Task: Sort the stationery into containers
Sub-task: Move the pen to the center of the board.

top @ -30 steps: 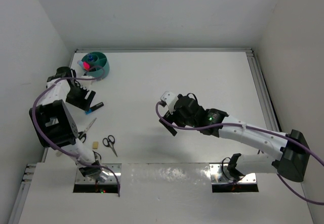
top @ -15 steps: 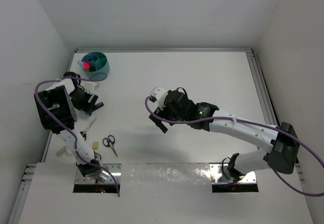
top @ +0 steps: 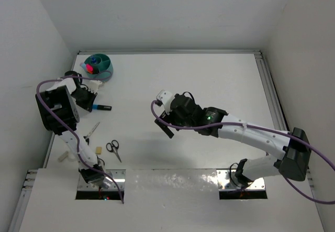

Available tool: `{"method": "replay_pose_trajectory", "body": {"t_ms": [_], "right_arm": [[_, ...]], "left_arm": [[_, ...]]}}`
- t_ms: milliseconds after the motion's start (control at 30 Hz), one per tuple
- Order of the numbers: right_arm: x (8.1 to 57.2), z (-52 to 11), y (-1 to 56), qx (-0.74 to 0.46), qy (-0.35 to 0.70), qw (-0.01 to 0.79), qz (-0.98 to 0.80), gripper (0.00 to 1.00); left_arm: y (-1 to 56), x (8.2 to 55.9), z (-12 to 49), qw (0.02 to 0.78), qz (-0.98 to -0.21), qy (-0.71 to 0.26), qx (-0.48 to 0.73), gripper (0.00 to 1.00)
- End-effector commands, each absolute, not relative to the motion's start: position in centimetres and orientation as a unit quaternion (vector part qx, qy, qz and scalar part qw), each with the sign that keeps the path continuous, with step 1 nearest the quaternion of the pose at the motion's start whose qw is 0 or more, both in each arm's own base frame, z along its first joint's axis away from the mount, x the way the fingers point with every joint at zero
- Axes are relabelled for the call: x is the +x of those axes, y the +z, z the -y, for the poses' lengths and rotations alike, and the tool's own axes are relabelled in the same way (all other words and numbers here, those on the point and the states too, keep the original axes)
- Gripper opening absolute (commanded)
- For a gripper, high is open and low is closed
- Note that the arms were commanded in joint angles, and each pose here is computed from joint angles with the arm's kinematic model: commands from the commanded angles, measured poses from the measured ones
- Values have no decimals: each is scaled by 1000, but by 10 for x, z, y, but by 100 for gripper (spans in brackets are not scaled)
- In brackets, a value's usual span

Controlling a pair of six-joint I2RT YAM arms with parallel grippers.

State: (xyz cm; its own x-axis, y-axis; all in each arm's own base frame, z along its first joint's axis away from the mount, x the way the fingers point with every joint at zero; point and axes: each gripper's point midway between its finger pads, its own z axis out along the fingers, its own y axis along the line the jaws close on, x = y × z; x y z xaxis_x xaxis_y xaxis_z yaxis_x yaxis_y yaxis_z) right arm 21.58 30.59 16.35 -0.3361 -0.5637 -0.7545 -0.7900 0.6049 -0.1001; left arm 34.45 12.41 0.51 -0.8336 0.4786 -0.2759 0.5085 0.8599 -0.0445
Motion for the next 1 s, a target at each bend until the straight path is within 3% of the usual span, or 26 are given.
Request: {"method": "replay_pose_trajectory", "body": {"t_ms": [0, 100, 133, 167, 367, 467, 667, 700, 733, 967], "right_arm": [[217, -306, 175, -410, 148, 415, -799, 99], [217, -305, 173, -412, 145, 413, -799, 99], [217, -304, 171, -411, 143, 412, -800, 99], [216, -303, 170, -413, 143, 412, -800, 99], [216, -299, 169, -402, 141, 416, -804, 99], [214, -297, 166, -395, 145, 417, -805, 99], [209, -296, 158, -391, 150, 409, -811, 99], [208, -296, 157, -392, 150, 408, -811, 99], [208, -295, 155, -388, 150, 408, -813, 99], [207, -291, 155, -383, 149, 410, -814, 99]], "left_arm": [[0, 338, -95, 132, -940, -103, 298, 3], [7, 348, -103, 143, -942, -78, 292, 18], [10, 354, -108, 154, -945, -72, 280, 27], [13, 360, -110, 161, -951, -69, 256, 29], [62, 393, -107, 245, -964, -92, 53, 24], [86, 401, -92, 312, -939, -132, -61, 40], [86, 394, -68, 322, -915, -156, -185, 65], [80, 391, -67, 317, -915, -151, -197, 87], [79, 391, -62, 314, -913, -153, -213, 99], [53, 399, -55, 288, -909, -116, -279, 100]]}}
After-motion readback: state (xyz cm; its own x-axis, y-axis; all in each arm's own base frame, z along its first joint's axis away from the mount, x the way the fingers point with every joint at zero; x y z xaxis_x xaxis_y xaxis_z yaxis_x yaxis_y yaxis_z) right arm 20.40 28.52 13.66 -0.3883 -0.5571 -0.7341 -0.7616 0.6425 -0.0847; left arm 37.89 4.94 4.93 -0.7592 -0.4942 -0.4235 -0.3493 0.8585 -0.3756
